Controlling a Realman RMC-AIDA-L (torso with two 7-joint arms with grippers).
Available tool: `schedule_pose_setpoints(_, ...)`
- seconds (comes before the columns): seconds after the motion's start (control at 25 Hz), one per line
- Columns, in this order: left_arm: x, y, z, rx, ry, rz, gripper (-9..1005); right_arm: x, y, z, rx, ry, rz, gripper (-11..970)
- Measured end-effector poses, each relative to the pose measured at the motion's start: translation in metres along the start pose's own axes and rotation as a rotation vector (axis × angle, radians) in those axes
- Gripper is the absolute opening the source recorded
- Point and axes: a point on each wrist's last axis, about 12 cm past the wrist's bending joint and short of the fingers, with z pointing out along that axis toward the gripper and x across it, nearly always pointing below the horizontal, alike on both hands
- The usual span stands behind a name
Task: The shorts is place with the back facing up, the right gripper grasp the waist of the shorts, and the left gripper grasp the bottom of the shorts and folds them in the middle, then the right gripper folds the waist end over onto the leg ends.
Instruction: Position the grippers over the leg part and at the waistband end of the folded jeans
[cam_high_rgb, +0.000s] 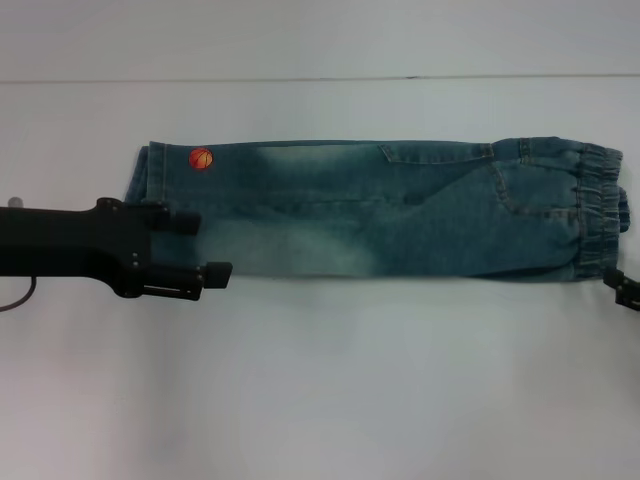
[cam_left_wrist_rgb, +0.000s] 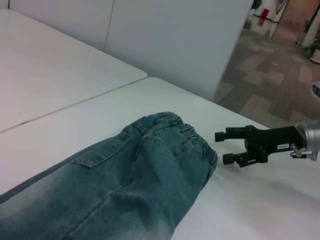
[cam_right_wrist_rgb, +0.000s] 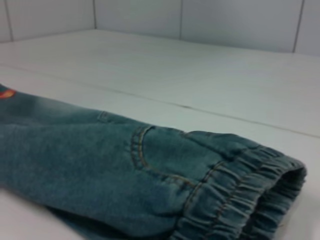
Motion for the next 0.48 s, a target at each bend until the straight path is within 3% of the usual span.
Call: schedule_pose_setpoints(0.48,-0.002,0.001,0.002,-0.011,-0.003,0.003,903,-0.002,-0.006,0.012,0.041,0.044,-0.018,911)
